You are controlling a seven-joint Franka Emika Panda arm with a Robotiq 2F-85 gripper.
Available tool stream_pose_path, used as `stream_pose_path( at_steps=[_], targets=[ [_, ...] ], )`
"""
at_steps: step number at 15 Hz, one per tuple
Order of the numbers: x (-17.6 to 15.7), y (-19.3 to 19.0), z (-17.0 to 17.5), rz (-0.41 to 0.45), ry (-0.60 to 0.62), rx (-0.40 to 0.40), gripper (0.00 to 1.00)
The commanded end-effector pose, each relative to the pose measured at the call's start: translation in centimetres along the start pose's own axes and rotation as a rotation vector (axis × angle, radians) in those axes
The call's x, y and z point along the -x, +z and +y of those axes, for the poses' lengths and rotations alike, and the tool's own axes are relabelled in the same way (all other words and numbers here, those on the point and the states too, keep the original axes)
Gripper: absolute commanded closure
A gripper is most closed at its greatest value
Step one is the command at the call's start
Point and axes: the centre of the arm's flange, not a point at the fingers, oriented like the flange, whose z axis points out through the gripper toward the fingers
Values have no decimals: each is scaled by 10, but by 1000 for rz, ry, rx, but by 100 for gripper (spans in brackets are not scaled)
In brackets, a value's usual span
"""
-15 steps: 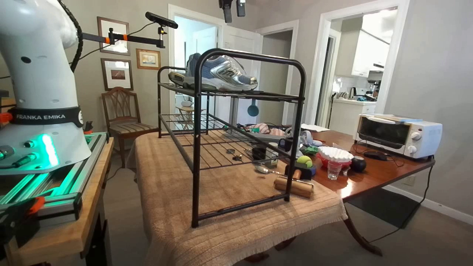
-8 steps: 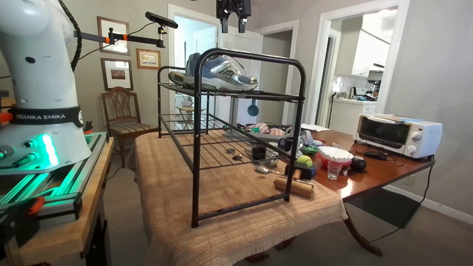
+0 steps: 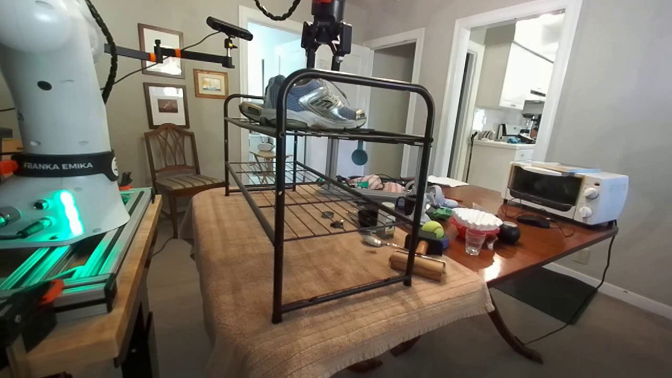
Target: Turn the left sneaker around
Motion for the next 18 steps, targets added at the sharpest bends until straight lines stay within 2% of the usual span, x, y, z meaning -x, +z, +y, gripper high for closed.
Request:
stream_pose_path(
  at_steps=[1, 2, 8, 12, 18],
  targets=[
    [-9, 13, -14, -72, -52, 4, 0],
    [-4, 10, -9, -32, -23, -1, 0],
    [-7, 15, -15, -46, -38, 1, 0],
    [-3, 10, -8, -20, 31, 22, 0],
    [-17, 21, -21, -23, 67, 47, 0]
  ],
)
